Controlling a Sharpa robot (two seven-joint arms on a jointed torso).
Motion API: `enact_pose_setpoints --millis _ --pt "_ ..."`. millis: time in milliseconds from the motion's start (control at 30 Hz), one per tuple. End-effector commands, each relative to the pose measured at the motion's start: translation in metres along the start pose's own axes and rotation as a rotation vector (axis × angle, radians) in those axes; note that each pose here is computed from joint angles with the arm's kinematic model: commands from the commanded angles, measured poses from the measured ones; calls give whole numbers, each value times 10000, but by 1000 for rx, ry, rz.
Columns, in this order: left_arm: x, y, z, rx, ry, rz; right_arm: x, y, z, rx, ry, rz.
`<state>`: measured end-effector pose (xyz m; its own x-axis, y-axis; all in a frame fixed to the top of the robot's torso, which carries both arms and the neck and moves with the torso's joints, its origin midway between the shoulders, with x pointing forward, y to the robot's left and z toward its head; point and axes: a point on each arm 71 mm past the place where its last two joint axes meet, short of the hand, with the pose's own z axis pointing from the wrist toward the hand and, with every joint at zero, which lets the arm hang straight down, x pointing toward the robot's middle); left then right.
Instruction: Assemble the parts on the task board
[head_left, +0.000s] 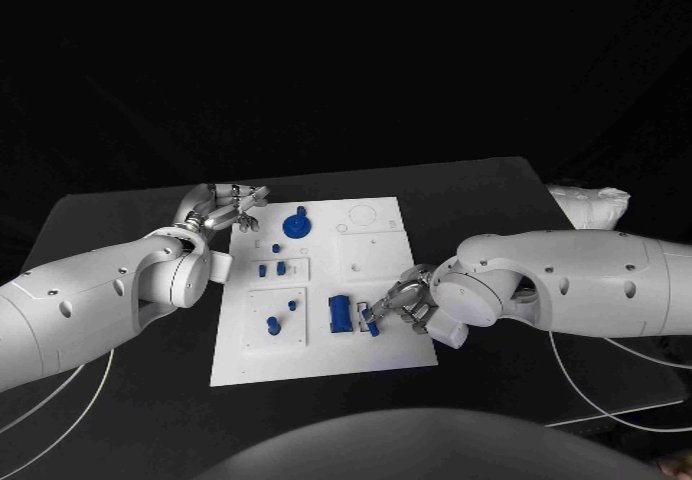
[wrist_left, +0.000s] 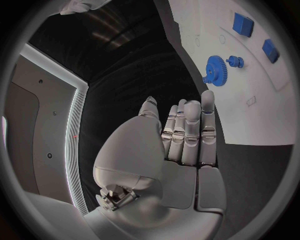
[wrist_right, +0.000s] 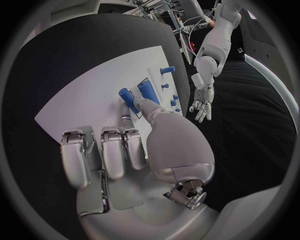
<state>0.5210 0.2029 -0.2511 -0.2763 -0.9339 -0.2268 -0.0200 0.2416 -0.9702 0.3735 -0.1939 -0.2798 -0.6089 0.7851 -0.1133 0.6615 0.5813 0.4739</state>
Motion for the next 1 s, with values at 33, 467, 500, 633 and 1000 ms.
enact_pose_setpoints --millis 33,467,500,633,1000 --pt "26 -14 4 9 18 -3 -19 16 -1 -20 -19 7" --pt "20 -12 4 8 17 -2 -20 -18 -33 -15 -16 5" --pt "19 -11 4 8 16 -2 -18 -23 -38 -14 -14 4" --pt "16 -10 4 7 16 -2 -10 -42 -56 -14 -10 4" --pt "14 -9 4 7 17 -2 10 -58 -76 -17 0 8"
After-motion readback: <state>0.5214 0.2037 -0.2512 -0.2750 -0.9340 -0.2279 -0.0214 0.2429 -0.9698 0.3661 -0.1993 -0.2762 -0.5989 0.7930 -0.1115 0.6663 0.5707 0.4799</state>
